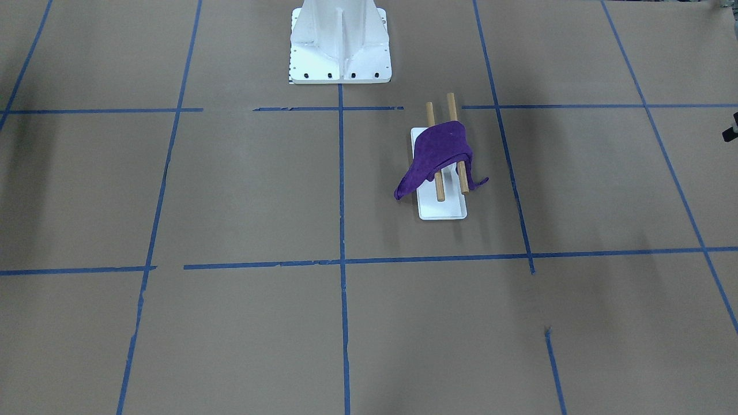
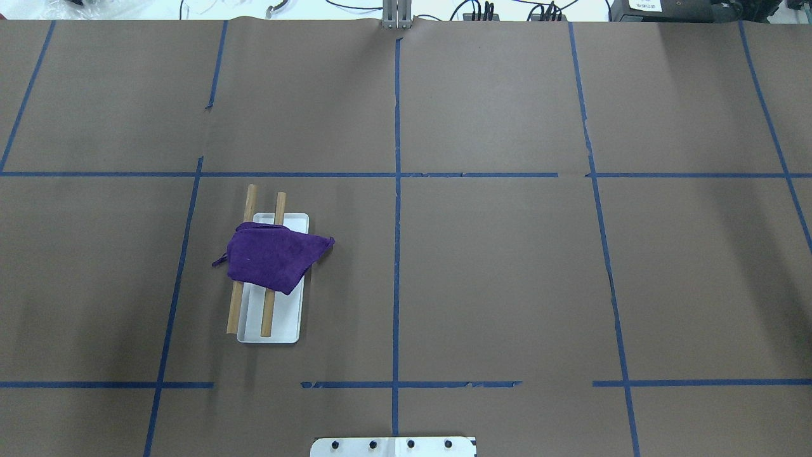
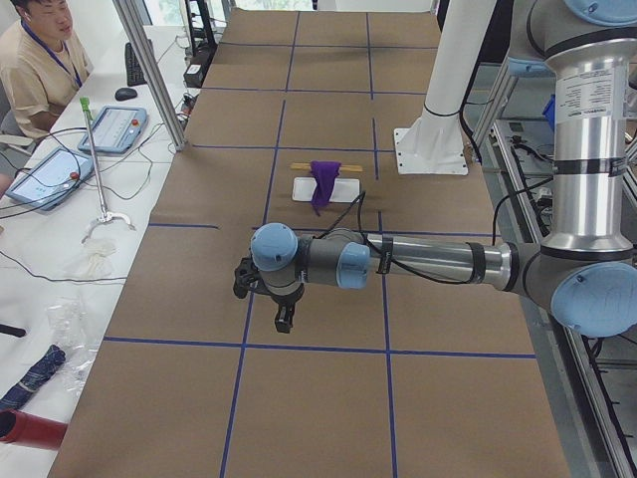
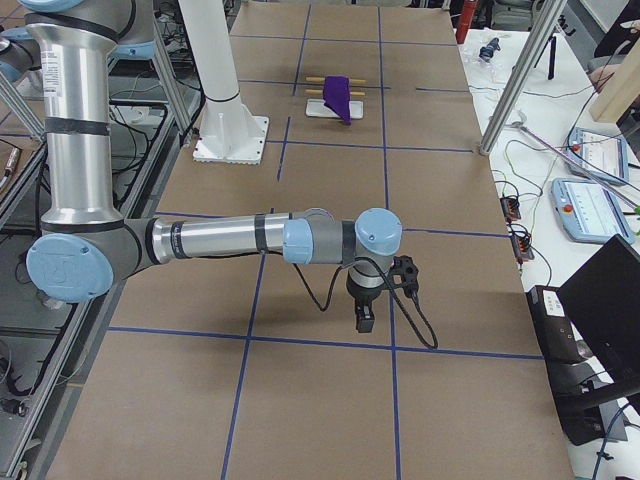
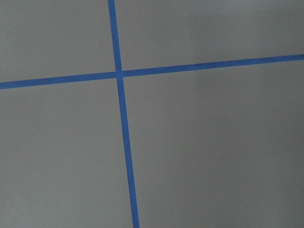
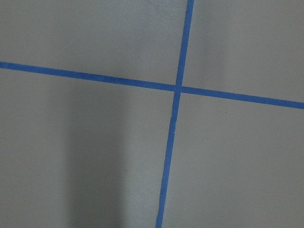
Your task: Hang towel on rack
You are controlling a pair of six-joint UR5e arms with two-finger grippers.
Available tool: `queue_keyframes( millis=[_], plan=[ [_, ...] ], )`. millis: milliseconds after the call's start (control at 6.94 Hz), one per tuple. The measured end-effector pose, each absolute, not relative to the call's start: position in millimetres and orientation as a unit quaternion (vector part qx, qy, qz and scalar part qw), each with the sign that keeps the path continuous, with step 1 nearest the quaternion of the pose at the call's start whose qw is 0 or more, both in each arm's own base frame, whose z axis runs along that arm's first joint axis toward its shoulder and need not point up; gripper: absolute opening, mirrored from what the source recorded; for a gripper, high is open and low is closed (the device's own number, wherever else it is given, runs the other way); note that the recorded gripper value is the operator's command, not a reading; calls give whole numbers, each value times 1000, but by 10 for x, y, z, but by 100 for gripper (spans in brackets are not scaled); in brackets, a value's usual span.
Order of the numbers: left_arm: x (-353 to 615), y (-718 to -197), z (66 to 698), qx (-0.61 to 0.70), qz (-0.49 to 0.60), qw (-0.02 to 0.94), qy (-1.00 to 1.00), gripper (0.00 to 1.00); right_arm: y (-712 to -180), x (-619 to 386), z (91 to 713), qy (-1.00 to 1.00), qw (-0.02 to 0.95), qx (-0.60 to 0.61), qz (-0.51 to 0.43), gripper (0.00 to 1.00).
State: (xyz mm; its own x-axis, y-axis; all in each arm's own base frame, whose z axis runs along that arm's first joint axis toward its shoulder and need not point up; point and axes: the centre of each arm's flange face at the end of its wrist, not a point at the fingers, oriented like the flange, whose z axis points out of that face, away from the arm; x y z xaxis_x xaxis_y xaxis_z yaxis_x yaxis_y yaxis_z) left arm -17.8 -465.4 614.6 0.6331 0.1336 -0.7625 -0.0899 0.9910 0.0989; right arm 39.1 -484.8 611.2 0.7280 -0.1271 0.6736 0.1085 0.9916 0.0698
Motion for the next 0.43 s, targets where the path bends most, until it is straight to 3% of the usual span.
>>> queue_keyframes(
  millis=[432],
  plan=[
    [-202, -4670, 6023, 43, 73, 923, 376, 100, -4829, 249, 6136, -363, 929, 5, -76, 100]
  ],
)
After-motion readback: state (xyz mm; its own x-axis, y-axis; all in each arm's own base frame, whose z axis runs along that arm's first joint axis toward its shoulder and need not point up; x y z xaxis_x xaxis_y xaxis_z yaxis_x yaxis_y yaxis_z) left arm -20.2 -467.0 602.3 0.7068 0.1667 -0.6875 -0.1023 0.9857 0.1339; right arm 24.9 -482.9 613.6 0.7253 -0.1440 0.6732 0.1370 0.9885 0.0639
